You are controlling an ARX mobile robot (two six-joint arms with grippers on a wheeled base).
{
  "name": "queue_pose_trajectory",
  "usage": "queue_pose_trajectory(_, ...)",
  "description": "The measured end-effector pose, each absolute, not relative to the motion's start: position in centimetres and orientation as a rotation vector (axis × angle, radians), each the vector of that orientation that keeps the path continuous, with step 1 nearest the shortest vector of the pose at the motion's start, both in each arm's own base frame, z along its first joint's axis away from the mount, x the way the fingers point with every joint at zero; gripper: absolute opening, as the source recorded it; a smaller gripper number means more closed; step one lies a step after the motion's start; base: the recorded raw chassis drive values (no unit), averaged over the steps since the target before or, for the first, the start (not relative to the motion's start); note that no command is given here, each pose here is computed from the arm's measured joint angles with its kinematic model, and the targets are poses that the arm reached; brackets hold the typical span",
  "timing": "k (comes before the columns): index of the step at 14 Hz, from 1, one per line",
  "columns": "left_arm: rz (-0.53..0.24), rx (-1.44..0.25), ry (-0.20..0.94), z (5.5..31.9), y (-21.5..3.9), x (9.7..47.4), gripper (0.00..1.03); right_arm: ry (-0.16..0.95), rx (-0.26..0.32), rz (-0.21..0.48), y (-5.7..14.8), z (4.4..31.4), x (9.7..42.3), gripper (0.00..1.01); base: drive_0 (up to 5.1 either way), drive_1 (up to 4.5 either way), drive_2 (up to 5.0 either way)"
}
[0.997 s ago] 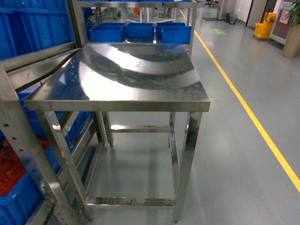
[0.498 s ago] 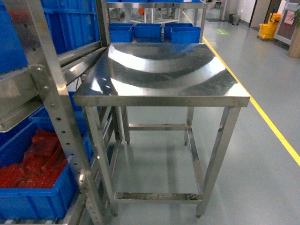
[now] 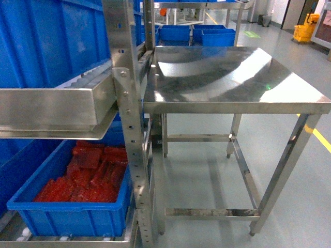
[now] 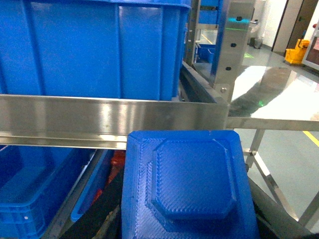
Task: Sort blue parts and orange caps into right shelf containers
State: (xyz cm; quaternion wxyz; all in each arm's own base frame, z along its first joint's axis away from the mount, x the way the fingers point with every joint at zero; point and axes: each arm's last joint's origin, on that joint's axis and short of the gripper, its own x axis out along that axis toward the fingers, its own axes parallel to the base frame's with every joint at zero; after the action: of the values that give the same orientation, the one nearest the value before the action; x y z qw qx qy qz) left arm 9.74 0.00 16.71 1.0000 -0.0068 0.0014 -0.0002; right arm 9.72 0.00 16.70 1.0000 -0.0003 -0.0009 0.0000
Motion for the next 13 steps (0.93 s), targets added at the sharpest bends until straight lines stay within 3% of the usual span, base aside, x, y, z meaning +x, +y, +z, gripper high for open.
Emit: queue_pose_trajectory(13, 0.0, -0.014, 0.002, 16.71, 0.0, 9.74, 0.43, -0.002, 0.0, 0.0, 0.0, 16.71, 9.72, 0.45, -4.9, 1.7, 3.0)
